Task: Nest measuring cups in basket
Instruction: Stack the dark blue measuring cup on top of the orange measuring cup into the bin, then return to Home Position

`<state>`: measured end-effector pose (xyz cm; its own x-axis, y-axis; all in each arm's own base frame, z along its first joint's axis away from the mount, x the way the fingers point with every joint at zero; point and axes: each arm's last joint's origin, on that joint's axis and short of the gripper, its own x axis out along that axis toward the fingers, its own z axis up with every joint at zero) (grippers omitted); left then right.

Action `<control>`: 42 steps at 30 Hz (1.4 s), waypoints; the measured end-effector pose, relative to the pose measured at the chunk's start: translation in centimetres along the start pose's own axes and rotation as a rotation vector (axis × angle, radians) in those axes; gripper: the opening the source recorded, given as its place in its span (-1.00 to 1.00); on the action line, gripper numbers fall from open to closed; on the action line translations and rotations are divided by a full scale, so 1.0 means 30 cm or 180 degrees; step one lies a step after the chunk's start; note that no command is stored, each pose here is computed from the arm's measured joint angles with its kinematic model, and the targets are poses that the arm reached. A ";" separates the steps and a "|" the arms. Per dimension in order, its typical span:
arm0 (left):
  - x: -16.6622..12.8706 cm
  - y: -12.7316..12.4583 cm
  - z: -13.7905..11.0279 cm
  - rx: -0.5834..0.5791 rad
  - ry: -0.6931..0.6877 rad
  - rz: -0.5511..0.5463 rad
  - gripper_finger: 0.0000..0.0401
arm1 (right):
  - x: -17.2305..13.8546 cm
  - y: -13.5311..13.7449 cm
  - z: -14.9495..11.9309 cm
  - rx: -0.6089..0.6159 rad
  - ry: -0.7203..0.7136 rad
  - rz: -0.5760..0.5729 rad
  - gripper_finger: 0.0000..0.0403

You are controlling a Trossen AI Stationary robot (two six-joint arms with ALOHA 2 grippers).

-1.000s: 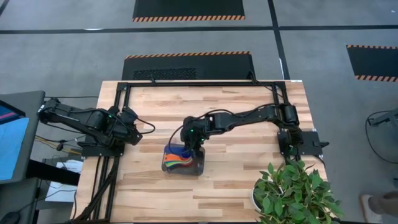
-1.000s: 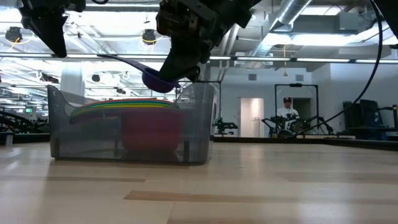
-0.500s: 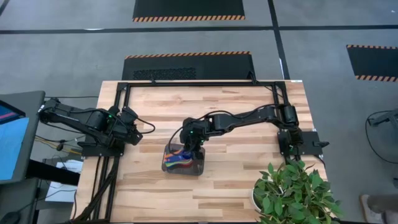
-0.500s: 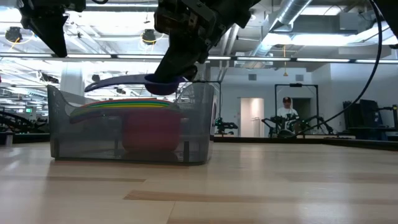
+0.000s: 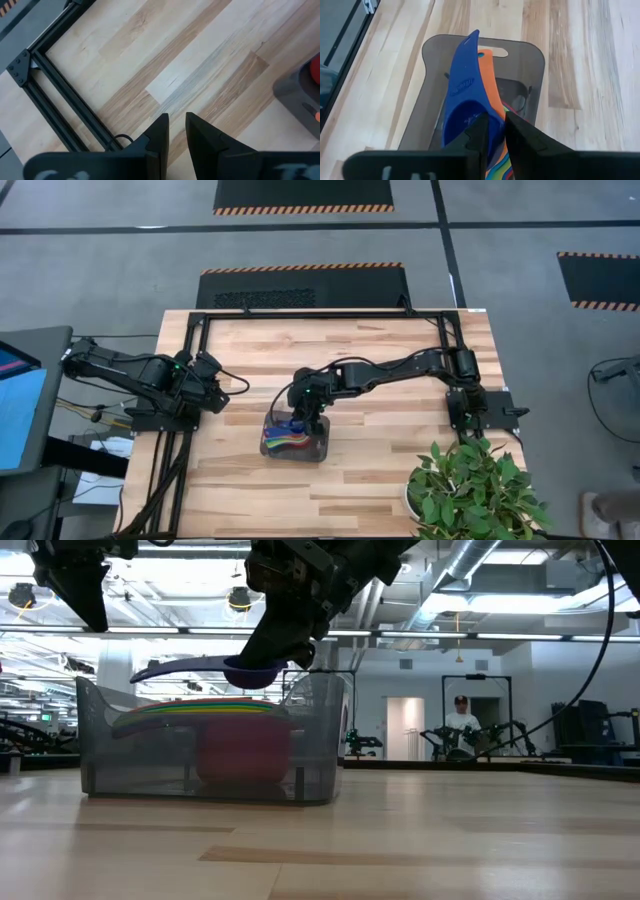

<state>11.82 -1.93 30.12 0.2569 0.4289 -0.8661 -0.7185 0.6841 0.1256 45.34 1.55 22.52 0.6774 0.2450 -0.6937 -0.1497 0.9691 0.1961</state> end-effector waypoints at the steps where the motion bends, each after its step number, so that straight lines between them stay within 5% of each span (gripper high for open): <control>1: 0.000 0.000 0.000 0.0000 0.0001 0.0000 -0.73 | 0.000 0.000 0.000 0.0003 0.0002 0.0000 -0.57; 8: 0.000 0.000 0.000 0.0000 0.0000 0.0000 -0.73 | 0.000 0.000 0.000 0.0062 0.0004 -0.0001 -0.54; 23: 0.000 0.000 0.000 0.0002 0.0002 0.0001 -0.73 | -0.003 -0.011 0.011 0.0172 -0.0101 -0.0010 -0.11; 31: 0.000 -0.001 -0.002 0.0102 0.0056 -0.0033 -0.73 | -0.081 -0.082 0.109 0.1365 -0.0468 -0.0002 -0.17; 35: 0.000 -0.003 -0.005 0.0150 0.0148 -0.0095 -0.73 | -0.156 -0.101 0.165 0.1954 -0.0325 0.0392 -0.21; 42: 0.000 -0.003 -0.005 0.0149 0.0147 -0.0093 -0.73 | -0.229 -0.070 0.206 0.1695 -0.0249 0.0665 -0.24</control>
<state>11.79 -2.07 30.04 0.2465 0.3814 -0.8909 -0.6798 0.7233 0.1216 45.45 -2.36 31.15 0.7266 0.4070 -0.5534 0.0837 0.7472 0.6594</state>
